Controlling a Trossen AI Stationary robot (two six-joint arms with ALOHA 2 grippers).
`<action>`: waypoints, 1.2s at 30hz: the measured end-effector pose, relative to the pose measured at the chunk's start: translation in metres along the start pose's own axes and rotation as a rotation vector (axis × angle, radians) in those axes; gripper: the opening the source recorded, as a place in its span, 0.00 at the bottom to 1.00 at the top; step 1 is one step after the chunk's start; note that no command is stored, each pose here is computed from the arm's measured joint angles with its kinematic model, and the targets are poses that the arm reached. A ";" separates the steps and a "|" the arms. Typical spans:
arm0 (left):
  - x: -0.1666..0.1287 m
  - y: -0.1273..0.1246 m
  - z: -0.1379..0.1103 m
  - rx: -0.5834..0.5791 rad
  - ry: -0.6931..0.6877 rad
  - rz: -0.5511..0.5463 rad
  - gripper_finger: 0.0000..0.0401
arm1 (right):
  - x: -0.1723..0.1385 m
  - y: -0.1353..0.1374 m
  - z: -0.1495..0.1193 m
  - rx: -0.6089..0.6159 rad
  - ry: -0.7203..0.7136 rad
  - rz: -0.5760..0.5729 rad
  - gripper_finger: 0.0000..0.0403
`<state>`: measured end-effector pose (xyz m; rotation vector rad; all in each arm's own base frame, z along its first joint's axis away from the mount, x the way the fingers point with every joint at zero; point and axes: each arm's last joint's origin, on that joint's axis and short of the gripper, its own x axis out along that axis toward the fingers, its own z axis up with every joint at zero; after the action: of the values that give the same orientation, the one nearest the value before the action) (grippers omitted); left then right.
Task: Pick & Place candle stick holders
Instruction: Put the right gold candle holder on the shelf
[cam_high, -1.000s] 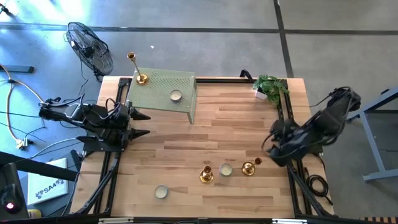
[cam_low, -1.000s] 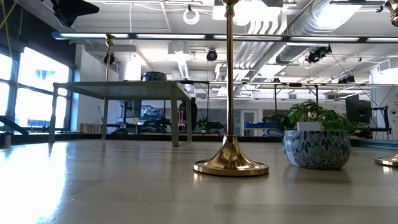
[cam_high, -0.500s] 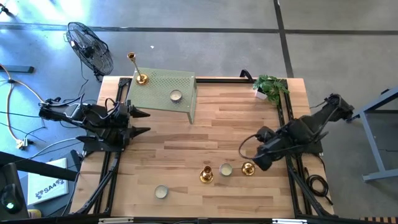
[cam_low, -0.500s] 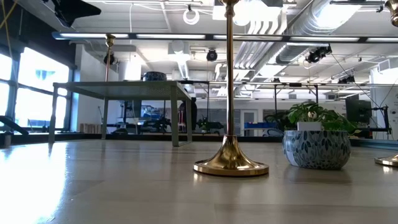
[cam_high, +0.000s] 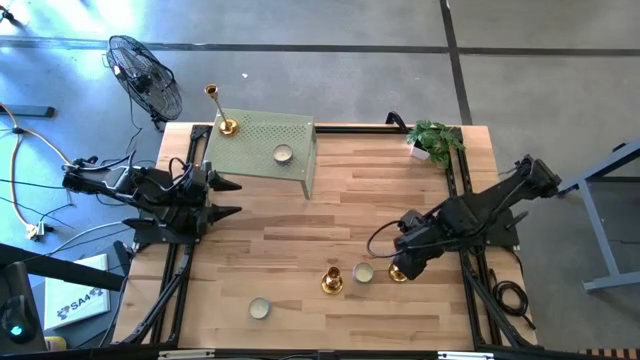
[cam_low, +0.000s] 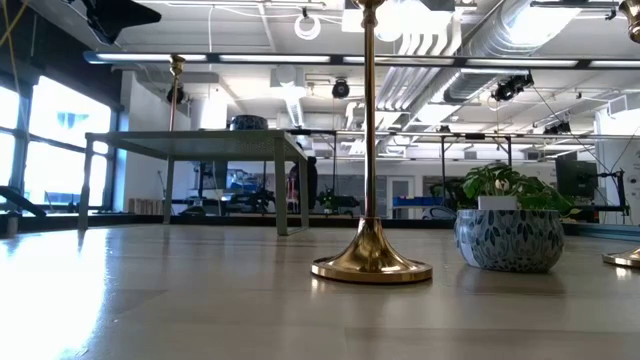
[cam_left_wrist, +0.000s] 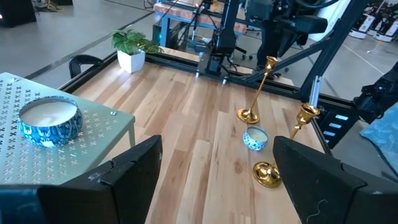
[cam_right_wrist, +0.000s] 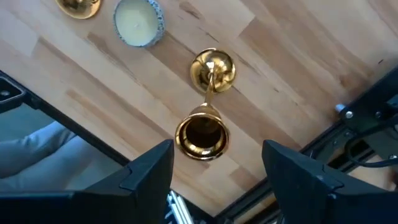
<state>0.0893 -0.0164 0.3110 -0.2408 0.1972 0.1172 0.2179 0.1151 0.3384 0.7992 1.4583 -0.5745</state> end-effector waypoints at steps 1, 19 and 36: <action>0.000 0.000 0.000 0.004 0.000 0.000 0.75 | 0.001 0.001 0.000 0.000 0.001 -0.003 0.59; 0.000 0.000 0.000 0.007 0.002 0.000 0.75 | 0.018 0.006 0.002 -0.027 0.027 -0.016 0.58; 0.000 -0.001 0.002 0.024 -0.024 -0.009 0.75 | 0.041 0.005 0.009 -0.077 0.087 -0.007 0.58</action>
<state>0.0899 -0.0166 0.3135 -0.2159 0.1735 0.1090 0.2299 0.1168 0.2976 0.7662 1.5541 -0.4911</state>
